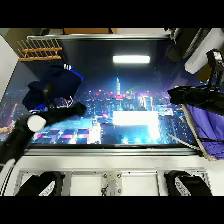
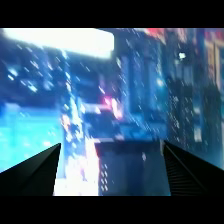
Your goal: Fold the clothes and pants, and hang the long-sleeved shirts on hangers.
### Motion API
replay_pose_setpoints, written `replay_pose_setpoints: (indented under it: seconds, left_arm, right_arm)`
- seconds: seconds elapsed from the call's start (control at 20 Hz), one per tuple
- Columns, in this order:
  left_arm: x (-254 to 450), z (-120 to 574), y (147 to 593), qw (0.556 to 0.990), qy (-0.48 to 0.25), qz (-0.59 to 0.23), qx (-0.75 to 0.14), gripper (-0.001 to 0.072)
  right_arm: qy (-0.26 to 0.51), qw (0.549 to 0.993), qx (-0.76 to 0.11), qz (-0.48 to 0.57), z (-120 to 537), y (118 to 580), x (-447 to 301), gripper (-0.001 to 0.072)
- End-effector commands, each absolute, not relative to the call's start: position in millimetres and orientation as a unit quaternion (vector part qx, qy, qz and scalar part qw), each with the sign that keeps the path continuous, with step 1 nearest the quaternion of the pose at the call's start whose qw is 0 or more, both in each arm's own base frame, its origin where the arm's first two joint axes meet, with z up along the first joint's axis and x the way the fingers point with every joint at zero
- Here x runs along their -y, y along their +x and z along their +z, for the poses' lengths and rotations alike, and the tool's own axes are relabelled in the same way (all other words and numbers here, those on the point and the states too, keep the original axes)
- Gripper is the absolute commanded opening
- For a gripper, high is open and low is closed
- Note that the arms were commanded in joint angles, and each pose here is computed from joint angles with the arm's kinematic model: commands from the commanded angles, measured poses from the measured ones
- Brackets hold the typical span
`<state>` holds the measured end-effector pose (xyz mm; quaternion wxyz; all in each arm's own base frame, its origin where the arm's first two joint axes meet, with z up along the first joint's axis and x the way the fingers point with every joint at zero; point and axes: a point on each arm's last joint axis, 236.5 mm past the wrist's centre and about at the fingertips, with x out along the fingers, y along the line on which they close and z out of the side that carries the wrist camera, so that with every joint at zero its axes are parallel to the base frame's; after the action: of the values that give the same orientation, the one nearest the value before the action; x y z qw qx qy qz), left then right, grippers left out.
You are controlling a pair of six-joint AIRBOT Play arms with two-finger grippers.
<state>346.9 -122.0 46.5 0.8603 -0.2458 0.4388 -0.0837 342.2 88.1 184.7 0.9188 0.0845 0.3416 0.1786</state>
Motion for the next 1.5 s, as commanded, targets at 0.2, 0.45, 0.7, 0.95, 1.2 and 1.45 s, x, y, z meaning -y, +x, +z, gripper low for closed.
replay_pose_setpoints:
  seconds: [0.2, 0.45, 0.7, 0.95, 1.2, 1.45]
  left_arm:
    - [-61, 6, 448, 0.844, -0.315, 0.121, -0.416, 0.0682]
    - [-80, -56, 489, 0.828, -0.324, 0.144, -0.435, 0.0682]
    - [-51, -75, 533, 0.835, -0.308, 0.114, -0.442, 0.0680]
    - [-15, -34, 551, 0.849, -0.292, 0.070, -0.434, 0.0006]
    - [97, 68, 498, 0.882, -0.241, -0.047, -0.401, 0.0007]
    - [266, 88, 391, 0.863, -0.178, -0.220, -0.420, 0.0007]
  right_arm:
    - [0.085, 0.918, -0.342, 0.179, 184, 342, -89, 0.0027]
    - [0.085, 0.919, -0.342, 0.179, 184, 342, -89, 0.0027]
    - [0.085, 0.918, -0.342, 0.179, 184, 342, -88, 0.0027]
    - [0.085, 0.919, -0.342, 0.179, 184, 342, -88, 0.0027]
    - [0.085, 0.919, -0.342, 0.179, 184, 342, -89, 0.0027]
    - [0.085, 0.918, -0.342, 0.179, 184, 342, -88, 0.0027]
